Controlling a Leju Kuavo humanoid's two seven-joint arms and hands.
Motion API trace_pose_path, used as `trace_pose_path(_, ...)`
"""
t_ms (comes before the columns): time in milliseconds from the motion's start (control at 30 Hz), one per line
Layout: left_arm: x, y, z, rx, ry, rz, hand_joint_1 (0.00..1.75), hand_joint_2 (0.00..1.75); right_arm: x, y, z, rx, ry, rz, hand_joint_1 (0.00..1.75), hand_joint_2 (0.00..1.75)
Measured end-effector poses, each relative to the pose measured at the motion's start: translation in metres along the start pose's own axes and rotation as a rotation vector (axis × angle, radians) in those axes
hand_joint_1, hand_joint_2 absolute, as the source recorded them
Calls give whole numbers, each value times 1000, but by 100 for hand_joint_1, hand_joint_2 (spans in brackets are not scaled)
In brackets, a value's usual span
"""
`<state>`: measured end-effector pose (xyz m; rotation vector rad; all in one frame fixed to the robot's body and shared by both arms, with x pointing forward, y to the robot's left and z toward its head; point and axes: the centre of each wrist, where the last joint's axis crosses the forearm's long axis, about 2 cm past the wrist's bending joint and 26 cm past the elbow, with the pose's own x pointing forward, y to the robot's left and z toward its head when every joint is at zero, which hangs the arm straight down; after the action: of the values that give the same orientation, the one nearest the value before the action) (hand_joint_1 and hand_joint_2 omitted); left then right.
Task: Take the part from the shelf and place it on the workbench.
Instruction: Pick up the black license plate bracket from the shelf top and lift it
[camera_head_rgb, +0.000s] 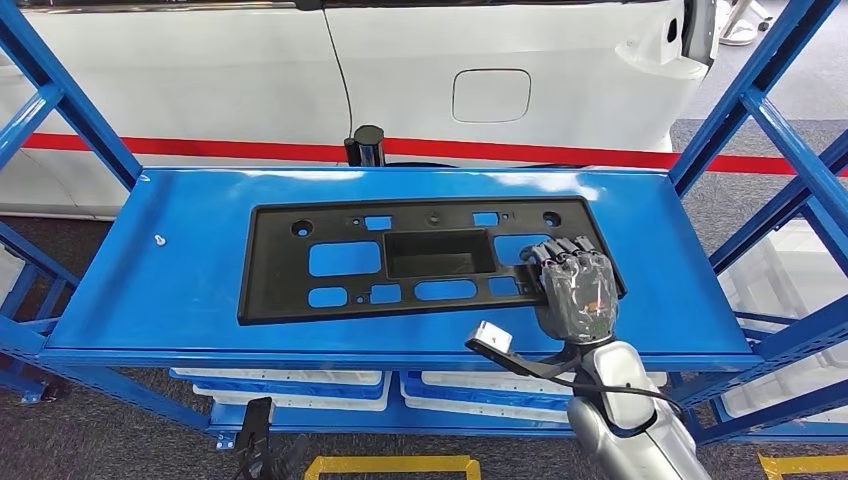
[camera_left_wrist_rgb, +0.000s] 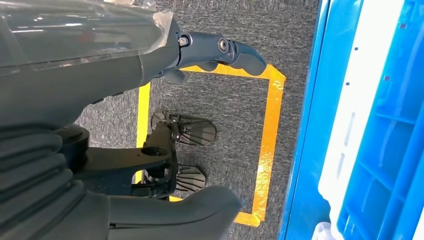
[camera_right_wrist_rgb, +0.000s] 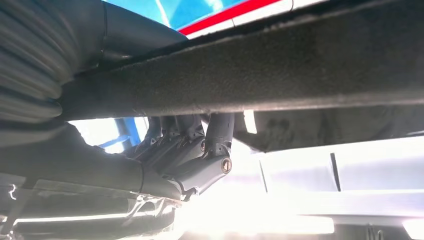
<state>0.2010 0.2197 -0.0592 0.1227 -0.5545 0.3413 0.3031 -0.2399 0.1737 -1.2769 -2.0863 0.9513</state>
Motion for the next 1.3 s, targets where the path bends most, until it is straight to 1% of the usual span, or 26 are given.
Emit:
trace_pose_path(133, 0, 0, 0, 1, 1, 2, 0, 175, -3, -5, 1, -31, 16, -10, 175, 175)
trace_pose_path(233, 0, 0, 0, 0, 5, 12, 0, 175, -6, -10, 0, -87, 35, -92, 175, 175)
trace_pose_path(433, -1, 1, 0, -1, 11, 33, 0, 175, -6, -29, -7, -279, 45, -365, 175, 175)
trace_pose_path(633, -5, 4, 0, 9, -8, 51, 0, 175, -1, -51, -10, -469, 145, -697, 175, 175)
trace_pose_path(700, -7, 5, 0, 12, -12, 58, 0, 175, 2, -59, -10, -516, 154, -780, 175, 175)
trace_pose_path(833, -10, 7, 0, 18, -11, 63, 0, 175, 7, -71, -9, -583, 107, -802, 175, 175)
trace_pose_path(967, -10, 7, 0, 20, -7, 70, 0, 175, 9, -78, -8, -620, 94, -810, 175, 175)
trace_pose_path(1300, -10, 8, 0, 24, 3, 78, 0, 175, 14, -82, -7, -647, 93, -826, 175, 175)
